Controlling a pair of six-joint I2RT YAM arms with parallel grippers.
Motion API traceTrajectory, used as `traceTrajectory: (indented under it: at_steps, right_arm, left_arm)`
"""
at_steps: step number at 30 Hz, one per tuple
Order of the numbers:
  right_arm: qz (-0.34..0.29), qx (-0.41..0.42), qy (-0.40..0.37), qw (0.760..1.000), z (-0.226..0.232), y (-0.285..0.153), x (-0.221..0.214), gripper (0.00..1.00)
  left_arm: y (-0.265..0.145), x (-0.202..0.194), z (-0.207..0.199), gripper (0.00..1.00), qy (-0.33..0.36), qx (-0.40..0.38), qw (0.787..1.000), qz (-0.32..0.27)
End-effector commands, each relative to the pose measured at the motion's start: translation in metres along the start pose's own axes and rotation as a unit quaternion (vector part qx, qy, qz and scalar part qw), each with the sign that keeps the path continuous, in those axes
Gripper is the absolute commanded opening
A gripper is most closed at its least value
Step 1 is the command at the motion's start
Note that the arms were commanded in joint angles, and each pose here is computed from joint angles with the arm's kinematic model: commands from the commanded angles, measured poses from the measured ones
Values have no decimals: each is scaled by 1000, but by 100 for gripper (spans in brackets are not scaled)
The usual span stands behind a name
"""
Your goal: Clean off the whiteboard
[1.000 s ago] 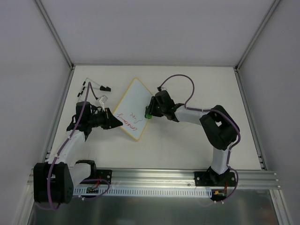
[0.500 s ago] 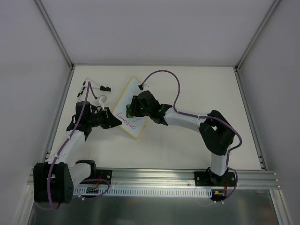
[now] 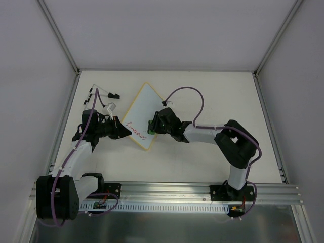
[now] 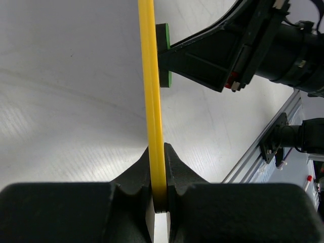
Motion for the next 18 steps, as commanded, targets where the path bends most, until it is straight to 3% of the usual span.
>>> traceTrajectory:
  at_steps: [1,8,18]
  right_arm:
    - [-19,-29,2,999,-24,5,0,0]
    - [-19,33,3,999,-5,12,3,0]
    - [-40,151,8,988,92,-4,2,0]
  left_arm:
    - [-4,18,-22,0,56,-77,995,-31]
    - [-3,18,-21,0,51,-86,995,-26]
    - [-2,16,-23,0,51,-86,995,-22]
Point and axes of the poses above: each gripper's point midway between its finger pads, its own y axis out along the fingers, its own z axis along the line the jaws close on, x = y × z, the point moved 8 cm from there along -y, back along the fingers, and after that the axes turned 13 degrees about y, right-handed, at the moved point
